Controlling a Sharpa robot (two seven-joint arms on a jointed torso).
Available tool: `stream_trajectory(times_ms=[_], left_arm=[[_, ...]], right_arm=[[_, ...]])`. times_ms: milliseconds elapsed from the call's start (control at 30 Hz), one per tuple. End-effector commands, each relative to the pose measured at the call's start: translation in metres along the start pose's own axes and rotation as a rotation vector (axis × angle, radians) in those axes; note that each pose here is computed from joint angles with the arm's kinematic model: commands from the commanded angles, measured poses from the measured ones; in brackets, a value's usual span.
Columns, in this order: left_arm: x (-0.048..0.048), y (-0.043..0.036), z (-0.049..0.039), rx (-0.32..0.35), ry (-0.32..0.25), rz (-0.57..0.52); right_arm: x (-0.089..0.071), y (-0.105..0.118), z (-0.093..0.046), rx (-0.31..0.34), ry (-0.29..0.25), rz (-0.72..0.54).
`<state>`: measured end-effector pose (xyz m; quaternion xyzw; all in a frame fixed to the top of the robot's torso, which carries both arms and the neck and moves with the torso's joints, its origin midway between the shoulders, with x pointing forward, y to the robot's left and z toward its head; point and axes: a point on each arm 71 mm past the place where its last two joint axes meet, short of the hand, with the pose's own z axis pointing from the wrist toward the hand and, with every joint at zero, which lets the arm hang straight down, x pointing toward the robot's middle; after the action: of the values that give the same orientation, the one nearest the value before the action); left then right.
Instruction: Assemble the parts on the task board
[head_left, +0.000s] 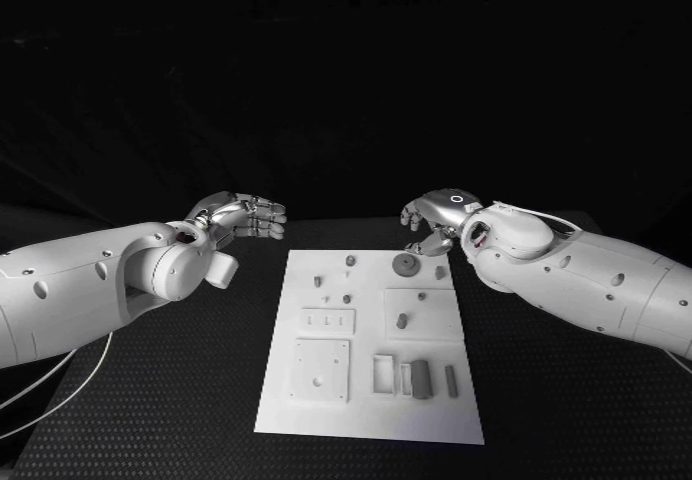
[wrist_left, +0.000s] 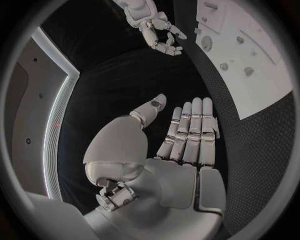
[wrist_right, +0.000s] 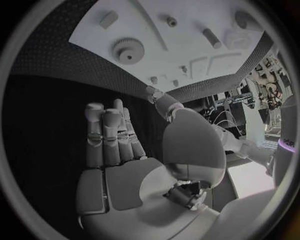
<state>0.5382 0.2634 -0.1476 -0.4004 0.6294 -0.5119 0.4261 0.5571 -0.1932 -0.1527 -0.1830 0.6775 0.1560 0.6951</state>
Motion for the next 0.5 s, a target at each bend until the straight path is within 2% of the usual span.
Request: stream_trajectory(times_ms=[33,233,500], left_arm=[[0.0029,-0.0008,0.0007,0.007,0.026,-0.008],[0.0056,-0.0005,0.0024,0.006,0.033,-0.008],[0.0083,0.0006,0.0038,0.005,0.04,-0.009]], right_arm=[[0.014,-0.003,0.0,-0.01,0.084,-0.022],[0.029,-0.01,0.003,0.002,0.13,-0.022],[0.048,-0.003,0.007,-0.001,0.167,-0.01]])
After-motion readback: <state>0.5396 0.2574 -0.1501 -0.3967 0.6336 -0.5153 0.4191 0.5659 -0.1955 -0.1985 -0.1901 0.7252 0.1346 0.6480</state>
